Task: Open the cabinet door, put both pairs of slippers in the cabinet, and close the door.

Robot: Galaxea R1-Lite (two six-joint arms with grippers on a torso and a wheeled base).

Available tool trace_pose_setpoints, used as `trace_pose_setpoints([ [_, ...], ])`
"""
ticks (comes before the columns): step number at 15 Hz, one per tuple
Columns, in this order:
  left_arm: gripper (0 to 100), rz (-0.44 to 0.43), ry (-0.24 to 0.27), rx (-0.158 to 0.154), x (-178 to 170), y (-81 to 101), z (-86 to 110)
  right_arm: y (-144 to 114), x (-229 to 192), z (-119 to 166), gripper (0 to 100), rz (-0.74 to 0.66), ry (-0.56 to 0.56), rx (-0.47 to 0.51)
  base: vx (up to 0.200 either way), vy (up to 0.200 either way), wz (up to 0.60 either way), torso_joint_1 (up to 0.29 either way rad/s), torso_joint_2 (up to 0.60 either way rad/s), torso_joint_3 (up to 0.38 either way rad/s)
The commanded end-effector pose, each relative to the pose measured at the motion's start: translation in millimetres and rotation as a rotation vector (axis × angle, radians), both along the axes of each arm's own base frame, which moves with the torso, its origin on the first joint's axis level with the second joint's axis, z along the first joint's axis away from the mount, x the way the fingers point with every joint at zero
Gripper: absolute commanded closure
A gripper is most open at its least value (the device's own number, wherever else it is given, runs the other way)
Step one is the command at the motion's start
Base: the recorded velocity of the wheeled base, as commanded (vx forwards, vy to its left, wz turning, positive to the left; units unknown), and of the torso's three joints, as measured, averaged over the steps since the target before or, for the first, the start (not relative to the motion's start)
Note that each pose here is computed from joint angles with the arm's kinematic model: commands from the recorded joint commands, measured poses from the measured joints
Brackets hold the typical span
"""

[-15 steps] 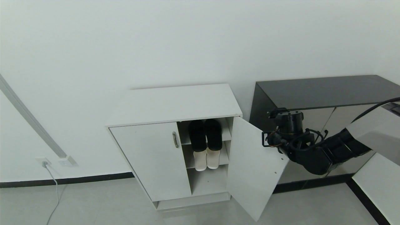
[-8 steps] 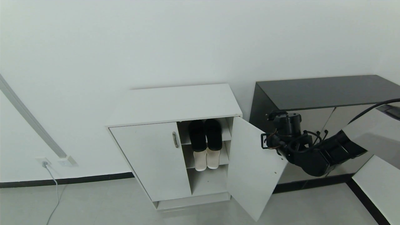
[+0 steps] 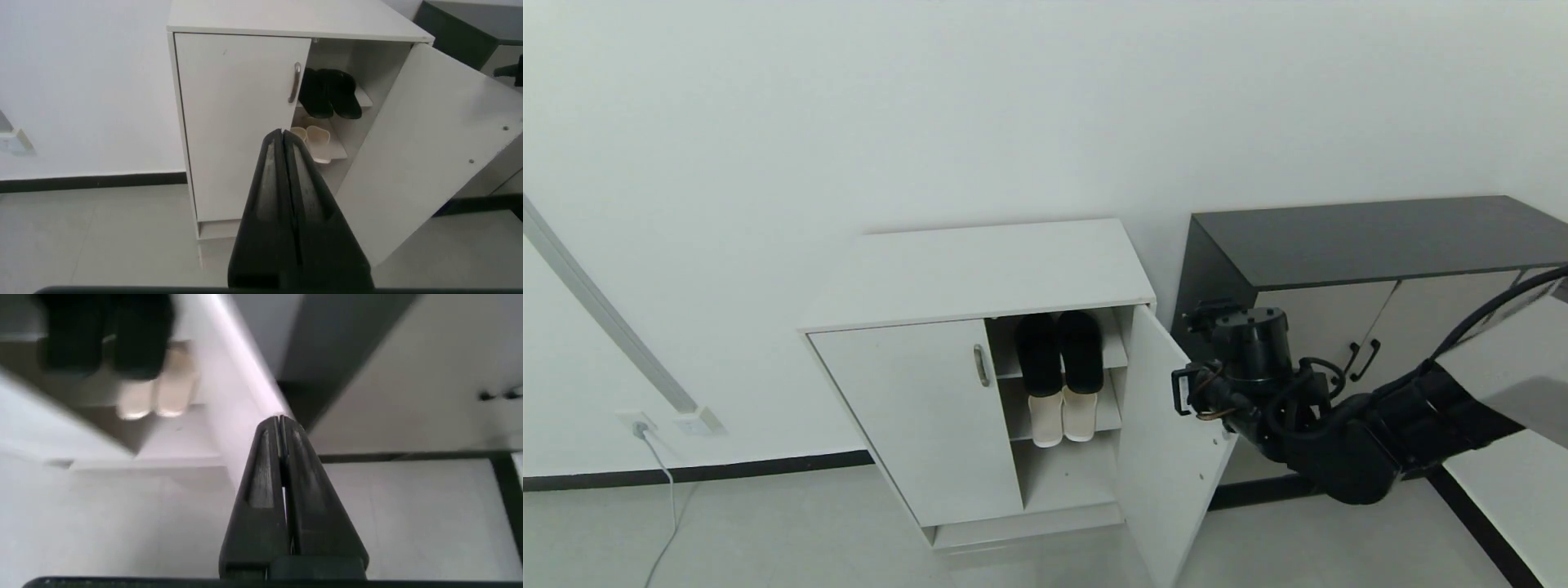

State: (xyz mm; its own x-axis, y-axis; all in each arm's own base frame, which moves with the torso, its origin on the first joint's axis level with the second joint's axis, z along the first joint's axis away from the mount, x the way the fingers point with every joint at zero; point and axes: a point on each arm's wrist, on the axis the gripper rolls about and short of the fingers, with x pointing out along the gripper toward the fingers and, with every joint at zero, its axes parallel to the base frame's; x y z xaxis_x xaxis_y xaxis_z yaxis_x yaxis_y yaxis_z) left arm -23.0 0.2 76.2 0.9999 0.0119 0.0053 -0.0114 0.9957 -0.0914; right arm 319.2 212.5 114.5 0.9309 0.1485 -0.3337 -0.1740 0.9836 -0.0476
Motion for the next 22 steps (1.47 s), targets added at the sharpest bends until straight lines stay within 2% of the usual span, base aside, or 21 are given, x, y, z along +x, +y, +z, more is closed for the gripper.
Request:
trace_pose_setpoints([
  [1, 100, 0.002, 0.001, -0.001, 0.1, 0.0, 0.0, 9.0, -26.8, 22.3, 100, 0.061, -0.037, 0.032, 0.0, 0.0, 0.0, 0.0, 0.0, 0.0],
  [4, 100, 0.002, 0.001, -0.001, 0.1, 0.0, 0.0, 10.8, -43.9, 25.4, 100, 0.105, -0.033, 0.022, 0.0, 0.0, 0.0, 0.0, 0.0, 0.0],
  [8, 100, 0.003, 0.001, -0.002, 0.1, 0.0, 0.0, 7.8, -39.1, 21.4, 100, 0.138, -0.026, 0.044, 0.0, 0.0, 0.0, 0.0, 0.0, 0.0],
  [14, 100, 0.003, 0.001, -0.002, 0.1, 0.0, 0.0, 2.2, -24.9, 6.0, 100, 0.106, -0.011, 0.026, 0.0, 0.0, 0.0, 0.0, 0.0, 0.0],
  [17, 100, 0.003, 0.001, -0.002, 0.1, 0.0, 0.0, -7.6, -2.7, -20.9, 100, 0.055, 0.021, -0.004, 0.0, 0.0, 0.0, 0.0, 0.0, 0.0],
  [22, 100, 0.002, 0.001, -0.001, 0.1, 0.1, 0.0, 6.8, 8.8, -57.5, 100, 0.07, 0.053, -0.024, 0.0, 0.0, 0.0, 0.0, 0.0, 0.0],
])
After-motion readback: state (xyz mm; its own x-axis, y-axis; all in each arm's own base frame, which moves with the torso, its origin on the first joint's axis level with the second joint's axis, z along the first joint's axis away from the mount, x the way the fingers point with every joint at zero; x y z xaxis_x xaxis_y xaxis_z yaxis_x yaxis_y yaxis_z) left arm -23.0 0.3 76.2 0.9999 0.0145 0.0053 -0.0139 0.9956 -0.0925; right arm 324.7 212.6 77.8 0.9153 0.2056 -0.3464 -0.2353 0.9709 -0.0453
